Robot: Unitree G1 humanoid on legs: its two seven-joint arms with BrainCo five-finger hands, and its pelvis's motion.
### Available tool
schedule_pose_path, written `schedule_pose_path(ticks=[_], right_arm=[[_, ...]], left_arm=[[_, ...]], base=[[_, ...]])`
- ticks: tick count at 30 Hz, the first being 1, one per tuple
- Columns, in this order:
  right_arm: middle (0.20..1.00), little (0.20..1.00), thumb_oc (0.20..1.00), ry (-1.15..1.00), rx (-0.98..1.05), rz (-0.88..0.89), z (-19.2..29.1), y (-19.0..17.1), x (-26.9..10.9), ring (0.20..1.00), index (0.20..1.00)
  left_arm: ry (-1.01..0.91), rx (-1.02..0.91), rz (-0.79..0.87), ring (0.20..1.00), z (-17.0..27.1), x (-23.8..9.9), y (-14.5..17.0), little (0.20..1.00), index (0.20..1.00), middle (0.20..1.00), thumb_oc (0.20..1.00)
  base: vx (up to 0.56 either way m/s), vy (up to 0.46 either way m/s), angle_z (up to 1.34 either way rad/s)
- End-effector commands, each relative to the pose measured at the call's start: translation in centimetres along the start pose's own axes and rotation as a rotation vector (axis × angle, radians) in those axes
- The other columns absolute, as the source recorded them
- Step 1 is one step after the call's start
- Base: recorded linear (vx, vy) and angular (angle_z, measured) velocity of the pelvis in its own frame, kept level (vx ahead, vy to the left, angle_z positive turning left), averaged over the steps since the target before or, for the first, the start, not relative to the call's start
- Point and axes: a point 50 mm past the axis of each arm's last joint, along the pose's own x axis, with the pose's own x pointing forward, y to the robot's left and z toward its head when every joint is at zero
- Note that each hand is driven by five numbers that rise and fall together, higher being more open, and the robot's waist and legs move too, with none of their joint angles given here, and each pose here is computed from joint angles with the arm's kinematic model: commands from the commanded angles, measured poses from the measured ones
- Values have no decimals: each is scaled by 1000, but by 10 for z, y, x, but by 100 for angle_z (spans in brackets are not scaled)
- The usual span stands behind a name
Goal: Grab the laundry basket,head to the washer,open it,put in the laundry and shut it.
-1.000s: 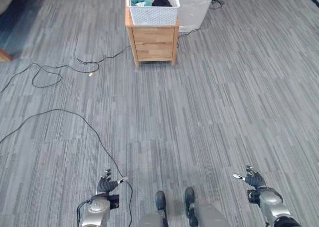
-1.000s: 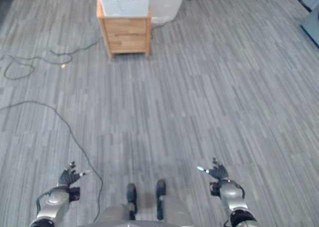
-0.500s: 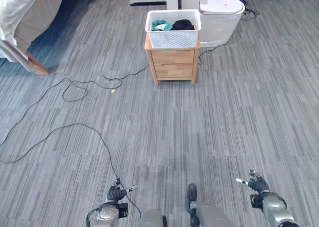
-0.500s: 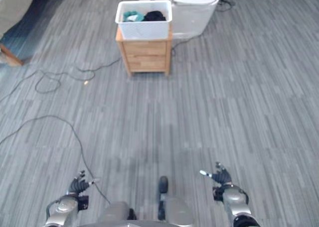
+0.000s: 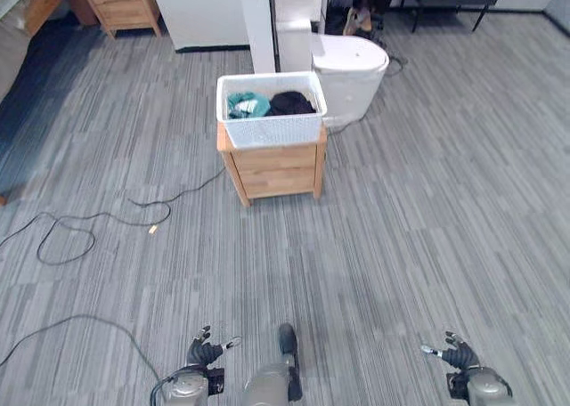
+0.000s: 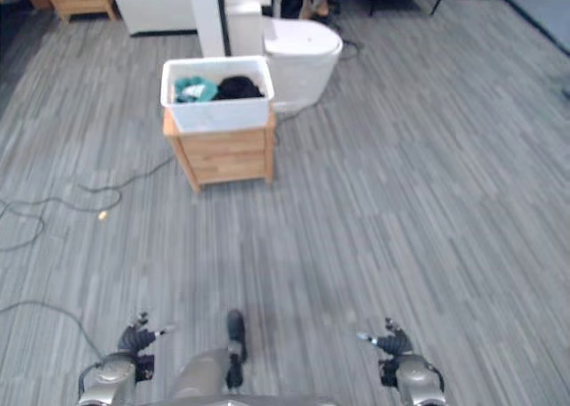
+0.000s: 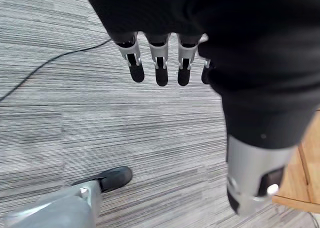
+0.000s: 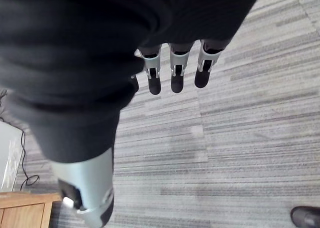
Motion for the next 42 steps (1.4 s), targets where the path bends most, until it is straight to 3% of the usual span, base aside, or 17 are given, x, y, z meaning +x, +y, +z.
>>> schedule_pose_path(ticks=[1, 9, 25, 32, 42], right_arm=[[1000, 1000, 1000, -153, -23, -13, 40, -9, 5, 1000, 1000], [1000, 1000, 1000, -245, -28, 22, 68, 2, 8, 1000, 1000], [1000, 1000, 1000, -184, -16, -29, 47, -20, 5, 1000, 1000], [1000, 1000, 1000, -167, -40, -66, 45, -31, 5, 1000, 1000], [1000, 1000, 1000, -157, -95, -25, 41, -18, 5, 1000, 1000]], left_arm=[[-104, 55, 17, 1000, 26, 3, 10, 1000, 1000, 1000, 1000], [-145, 62, 33, 1000, 38, 5, 13, 1000, 1000, 1000, 1000], [-79, 30, -9, 1000, 19, 5, -6, 1000, 1000, 1000, 1000], [-62, 64, -49, 1000, 17, 5, -16, 1000, 1000, 1000, 1000], [12, 71, -17, 1000, -4, 0, -4, 1000, 1000, 1000, 1000]], base=[[150, 124, -18], [219, 126, 2], [336, -134, 39], [254, -34, -32], [210, 120, -42]])
